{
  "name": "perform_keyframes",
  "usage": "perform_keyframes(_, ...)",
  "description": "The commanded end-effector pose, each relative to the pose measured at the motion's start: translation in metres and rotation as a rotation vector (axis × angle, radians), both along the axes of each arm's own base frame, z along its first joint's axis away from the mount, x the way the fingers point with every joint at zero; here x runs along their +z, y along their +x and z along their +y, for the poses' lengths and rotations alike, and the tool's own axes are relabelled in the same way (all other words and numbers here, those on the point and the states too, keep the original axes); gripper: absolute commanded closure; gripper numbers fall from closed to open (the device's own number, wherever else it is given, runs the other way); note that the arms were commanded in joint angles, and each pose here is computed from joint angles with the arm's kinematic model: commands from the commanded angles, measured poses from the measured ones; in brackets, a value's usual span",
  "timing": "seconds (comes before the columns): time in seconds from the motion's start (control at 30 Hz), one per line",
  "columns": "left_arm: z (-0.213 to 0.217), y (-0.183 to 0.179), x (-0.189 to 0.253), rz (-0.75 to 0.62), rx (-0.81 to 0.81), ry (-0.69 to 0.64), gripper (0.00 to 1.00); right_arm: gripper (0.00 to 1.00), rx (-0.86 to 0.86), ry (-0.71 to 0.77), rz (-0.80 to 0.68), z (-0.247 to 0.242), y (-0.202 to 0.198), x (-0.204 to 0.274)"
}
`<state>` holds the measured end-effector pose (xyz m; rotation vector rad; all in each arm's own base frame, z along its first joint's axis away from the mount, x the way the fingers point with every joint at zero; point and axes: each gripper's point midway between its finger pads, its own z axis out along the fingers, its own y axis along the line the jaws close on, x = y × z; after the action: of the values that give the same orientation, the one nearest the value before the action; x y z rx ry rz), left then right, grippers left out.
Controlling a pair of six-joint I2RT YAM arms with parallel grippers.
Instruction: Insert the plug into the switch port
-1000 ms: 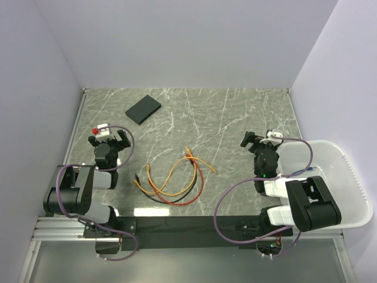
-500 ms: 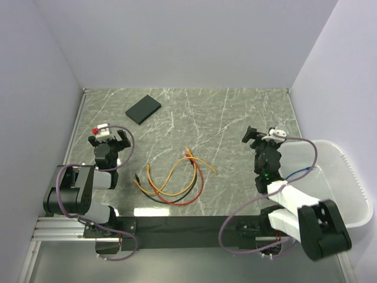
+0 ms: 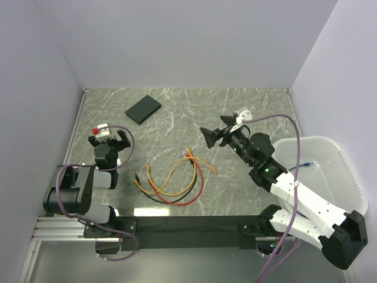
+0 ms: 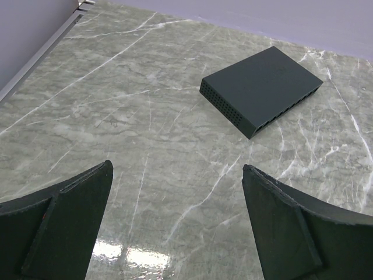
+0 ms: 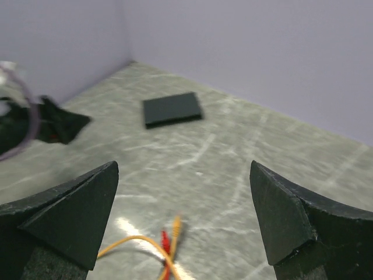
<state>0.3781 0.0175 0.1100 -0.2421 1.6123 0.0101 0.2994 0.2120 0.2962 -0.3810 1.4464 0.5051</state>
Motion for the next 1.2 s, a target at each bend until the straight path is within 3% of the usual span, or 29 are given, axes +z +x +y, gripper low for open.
perform_keyframes(0.0,-0.002,0.005,0.016,-0.051,-0.021,0.008,0.01,0.00,0.243,0.009,0.038,0.032,-0.030,0.017)
perform_keyframes(0.13,-0.001,0.004,0.018,-0.064,-0.016,0.008,0.01,0.00,0.282,0.055,0.209,0.053,-0.020,-0.009)
perform_keyframes(0.2,0.016,0.009,0.031,-0.077,0.093,-0.025,0.01,0.00,0.318,0.009,0.256,0.062,-0.018,-0.015)
perform_keyframes(0.23,0.020,0.006,0.014,0.058,0.124,-0.030,0.01,0.00,0.316,-0.025,0.284,0.065,-0.013,-0.025)
perform_keyframes(0.27,0.024,0.023,0.044,0.038,0.148,-0.041,0.01,0.00,0.297,-0.049,0.325,0.063,-0.012,-0.033)
perform_keyframes(0.33,0.019,0.024,0.057,0.087,0.127,-0.043,0.01,0.00,0.169,-0.037,0.311,0.049,0.002,-0.022)
perform_keyframes(0.4,0.010,0.031,0.088,0.045,0.087,-0.092,0.01,0.00,0.116,0.016,0.289,0.041,0.005,-0.014)
perform_keyframes(0.5,-0.002,0.029,0.106,-0.010,0.055,-0.225,0.00,0.00,0.079,0.184,0.273,0.029,0.001,0.003)
perform_keyframes(0.6,0.022,0.033,0.095,-0.002,0.210,-0.447,0.01,0.00,0.179,0.312,0.296,0.026,-0.008,0.008)
perform_keyframes(0.73,0.011,0.069,0.070,0.152,0.122,-0.510,0.01,0.00,0.317,0.429,0.423,0.020,0.001,-0.010)
perform_keyframes(0.77,0.011,0.083,0.085,0.129,0.107,-0.508,0.01,0.00,0.310,0.426,0.449,0.018,0.005,-0.018)
perform_keyframes(0.83,0.011,0.100,0.066,0.184,0.111,-0.510,0.01,0.00,0.198,0.378,0.490,0.007,0.028,-0.036)
perform_keyframes(0.9,0.008,0.123,0.080,0.163,0.077,-0.504,0.01,0.00,0.129,0.335,0.555,0.003,0.039,-0.056)
perform_keyframes(1.03,0.001,0.170,0.055,0.218,0.000,-0.463,0.03,0.00,0.054,0.321,0.579,-0.006,0.045,-0.074)
perform_keyframes(1.17,-0.013,0.216,0.061,0.193,-0.130,-0.453,0.06,0.01,0.035,0.309,0.619,-0.006,0.048,-0.086)
